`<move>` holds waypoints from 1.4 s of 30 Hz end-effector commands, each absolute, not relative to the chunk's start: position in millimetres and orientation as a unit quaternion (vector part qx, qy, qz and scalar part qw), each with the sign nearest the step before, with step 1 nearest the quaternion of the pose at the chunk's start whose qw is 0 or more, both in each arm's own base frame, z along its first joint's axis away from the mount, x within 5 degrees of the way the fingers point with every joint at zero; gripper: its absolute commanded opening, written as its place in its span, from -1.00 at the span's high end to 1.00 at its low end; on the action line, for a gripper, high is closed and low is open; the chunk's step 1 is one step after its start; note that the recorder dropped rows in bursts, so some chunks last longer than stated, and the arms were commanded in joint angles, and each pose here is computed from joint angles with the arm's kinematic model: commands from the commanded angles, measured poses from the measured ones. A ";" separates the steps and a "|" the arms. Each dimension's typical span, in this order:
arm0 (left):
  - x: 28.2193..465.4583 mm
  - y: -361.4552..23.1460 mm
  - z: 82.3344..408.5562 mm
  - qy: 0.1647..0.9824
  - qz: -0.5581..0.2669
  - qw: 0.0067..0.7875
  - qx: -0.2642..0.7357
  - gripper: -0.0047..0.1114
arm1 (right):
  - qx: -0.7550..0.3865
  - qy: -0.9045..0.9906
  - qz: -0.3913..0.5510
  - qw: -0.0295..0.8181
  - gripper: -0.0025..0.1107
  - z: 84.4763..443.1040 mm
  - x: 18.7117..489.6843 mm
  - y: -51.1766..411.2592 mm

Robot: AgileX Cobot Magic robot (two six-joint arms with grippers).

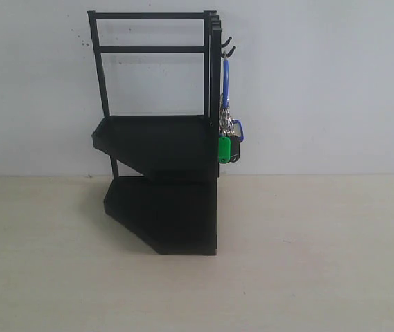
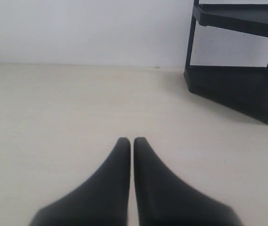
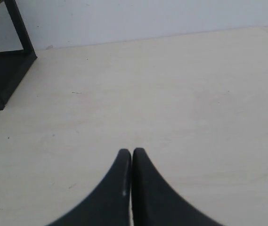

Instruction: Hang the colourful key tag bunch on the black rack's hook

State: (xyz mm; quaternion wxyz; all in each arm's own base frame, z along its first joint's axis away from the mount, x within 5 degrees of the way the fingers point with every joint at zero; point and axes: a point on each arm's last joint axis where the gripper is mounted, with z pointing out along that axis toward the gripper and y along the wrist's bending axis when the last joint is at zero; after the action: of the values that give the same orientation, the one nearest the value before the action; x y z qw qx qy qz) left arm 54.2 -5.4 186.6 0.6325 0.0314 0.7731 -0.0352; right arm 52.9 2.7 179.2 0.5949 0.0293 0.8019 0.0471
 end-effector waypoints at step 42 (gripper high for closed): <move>54.4 -5.4 187.4 0.773 -0.036 0.633 0.030 0.84 | 0.026 0.795 0.047 0.604 0.96 181.1 53.1 2.9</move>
State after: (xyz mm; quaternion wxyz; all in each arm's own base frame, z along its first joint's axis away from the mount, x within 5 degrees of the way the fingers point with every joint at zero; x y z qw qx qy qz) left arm 54.2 -5.4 186.6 0.6325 0.0314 0.7731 -0.0352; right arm 53.0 2.8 179.5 0.5966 0.0280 0.8007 0.0473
